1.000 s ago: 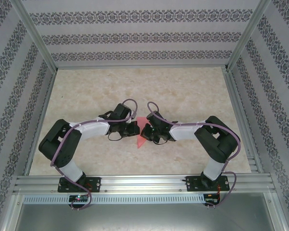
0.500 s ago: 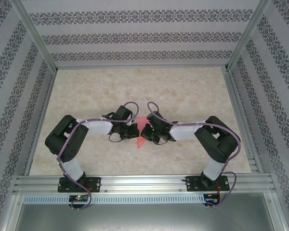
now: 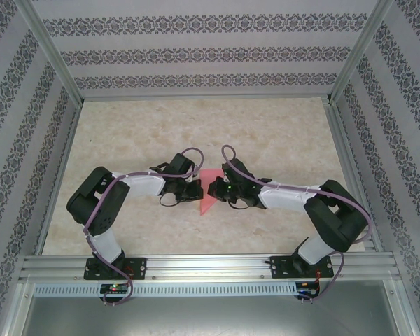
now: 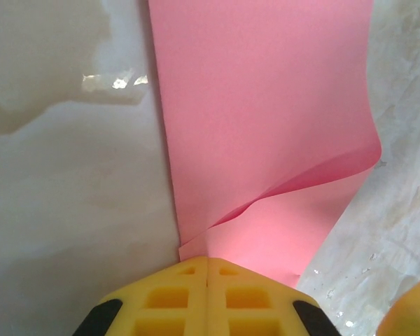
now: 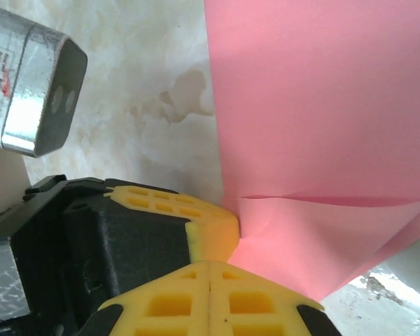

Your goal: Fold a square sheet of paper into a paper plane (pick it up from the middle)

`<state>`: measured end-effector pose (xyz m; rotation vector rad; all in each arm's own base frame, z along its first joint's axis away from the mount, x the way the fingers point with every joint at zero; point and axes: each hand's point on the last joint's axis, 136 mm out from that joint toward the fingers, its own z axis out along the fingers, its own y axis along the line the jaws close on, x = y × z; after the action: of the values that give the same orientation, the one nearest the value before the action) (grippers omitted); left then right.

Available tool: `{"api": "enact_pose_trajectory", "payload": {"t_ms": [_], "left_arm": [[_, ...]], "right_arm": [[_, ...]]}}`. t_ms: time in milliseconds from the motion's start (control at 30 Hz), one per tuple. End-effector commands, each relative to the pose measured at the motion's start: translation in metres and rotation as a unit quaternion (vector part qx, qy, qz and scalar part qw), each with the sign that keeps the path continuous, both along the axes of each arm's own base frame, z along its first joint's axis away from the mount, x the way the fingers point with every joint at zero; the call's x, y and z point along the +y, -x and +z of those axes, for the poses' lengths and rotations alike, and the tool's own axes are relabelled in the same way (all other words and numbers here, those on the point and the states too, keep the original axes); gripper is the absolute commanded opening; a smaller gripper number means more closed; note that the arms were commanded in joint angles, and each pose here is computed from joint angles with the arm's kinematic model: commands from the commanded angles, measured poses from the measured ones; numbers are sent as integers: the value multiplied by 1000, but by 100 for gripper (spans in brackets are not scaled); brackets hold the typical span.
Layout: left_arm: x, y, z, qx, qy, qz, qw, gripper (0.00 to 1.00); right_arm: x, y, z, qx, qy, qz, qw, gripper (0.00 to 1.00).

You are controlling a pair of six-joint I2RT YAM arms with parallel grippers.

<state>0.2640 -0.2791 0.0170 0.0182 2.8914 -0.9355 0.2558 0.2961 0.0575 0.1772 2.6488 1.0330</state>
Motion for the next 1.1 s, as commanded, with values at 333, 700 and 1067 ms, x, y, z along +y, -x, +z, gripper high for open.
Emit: {"api": "enact_pose_trajectory", "payload": {"t_ms": [333,700,1067], "left_arm": [[32,16,-39,14,-129,-25,991,0],[43,19,-49,20,-165,-34,986,0],[47,19,-51,21,-180,-36,983,0]], "right_arm": [[-10,5,-33,19,14,24,999,4],[-29,2,-43,37,40,-6,998,3],[-33,-14,-43,39,48,-14,998,4]]}}
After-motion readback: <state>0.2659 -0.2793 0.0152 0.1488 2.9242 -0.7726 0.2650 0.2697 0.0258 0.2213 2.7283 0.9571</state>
